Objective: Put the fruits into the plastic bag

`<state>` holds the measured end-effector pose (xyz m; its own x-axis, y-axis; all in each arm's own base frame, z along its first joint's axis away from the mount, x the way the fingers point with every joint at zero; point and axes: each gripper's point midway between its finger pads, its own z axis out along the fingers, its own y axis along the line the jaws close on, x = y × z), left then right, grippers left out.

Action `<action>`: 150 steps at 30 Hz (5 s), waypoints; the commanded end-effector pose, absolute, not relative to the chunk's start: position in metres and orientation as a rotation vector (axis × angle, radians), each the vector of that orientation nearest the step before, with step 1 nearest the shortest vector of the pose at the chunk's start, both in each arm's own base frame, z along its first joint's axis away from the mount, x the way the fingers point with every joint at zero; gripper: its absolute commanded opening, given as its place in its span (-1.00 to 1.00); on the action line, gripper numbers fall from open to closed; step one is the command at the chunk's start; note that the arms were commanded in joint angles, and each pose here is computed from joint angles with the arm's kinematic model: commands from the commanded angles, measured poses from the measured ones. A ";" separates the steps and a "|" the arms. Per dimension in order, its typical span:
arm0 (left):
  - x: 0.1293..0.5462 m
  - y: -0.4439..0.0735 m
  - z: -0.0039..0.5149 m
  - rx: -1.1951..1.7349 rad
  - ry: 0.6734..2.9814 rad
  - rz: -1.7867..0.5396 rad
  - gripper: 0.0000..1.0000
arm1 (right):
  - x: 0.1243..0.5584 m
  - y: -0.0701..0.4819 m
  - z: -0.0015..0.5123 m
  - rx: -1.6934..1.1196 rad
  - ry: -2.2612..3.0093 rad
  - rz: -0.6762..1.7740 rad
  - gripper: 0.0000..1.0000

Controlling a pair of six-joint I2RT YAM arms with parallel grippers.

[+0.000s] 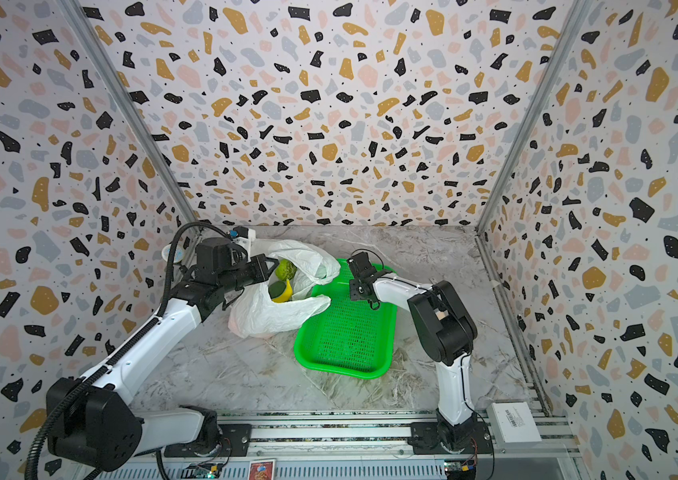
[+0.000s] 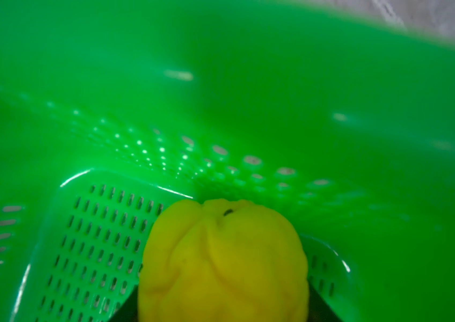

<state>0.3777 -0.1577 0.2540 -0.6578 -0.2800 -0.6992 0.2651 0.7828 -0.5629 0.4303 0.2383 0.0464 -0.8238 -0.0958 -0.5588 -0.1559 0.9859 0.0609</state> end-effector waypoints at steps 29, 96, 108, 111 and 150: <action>0.382 -0.159 0.262 0.000 2.096 -0.817 -1.00 | 0.320 0.452 0.224 -0.854 1.968 1.148 -0.17; 0.397 -0.123 0.244 -0.159 2.161 -0.562 -1.00 | 0.331 0.376 0.287 -0.878 1.896 0.846 -1.00; 0.407 -0.090 0.269 -0.287 2.081 -0.531 -1.00 | 0.325 0.416 0.419 -0.909 1.605 0.845 -1.00; 0.405 -0.093 0.266 -0.292 2.079 -0.560 -1.00 | 0.311 0.425 0.422 -0.952 1.562 0.723 -1.00; 0.377 -0.097 0.372 -0.178 1.721 -0.381 0.76 | 0.337 0.172 0.351 0.067 1.693 0.408 0.89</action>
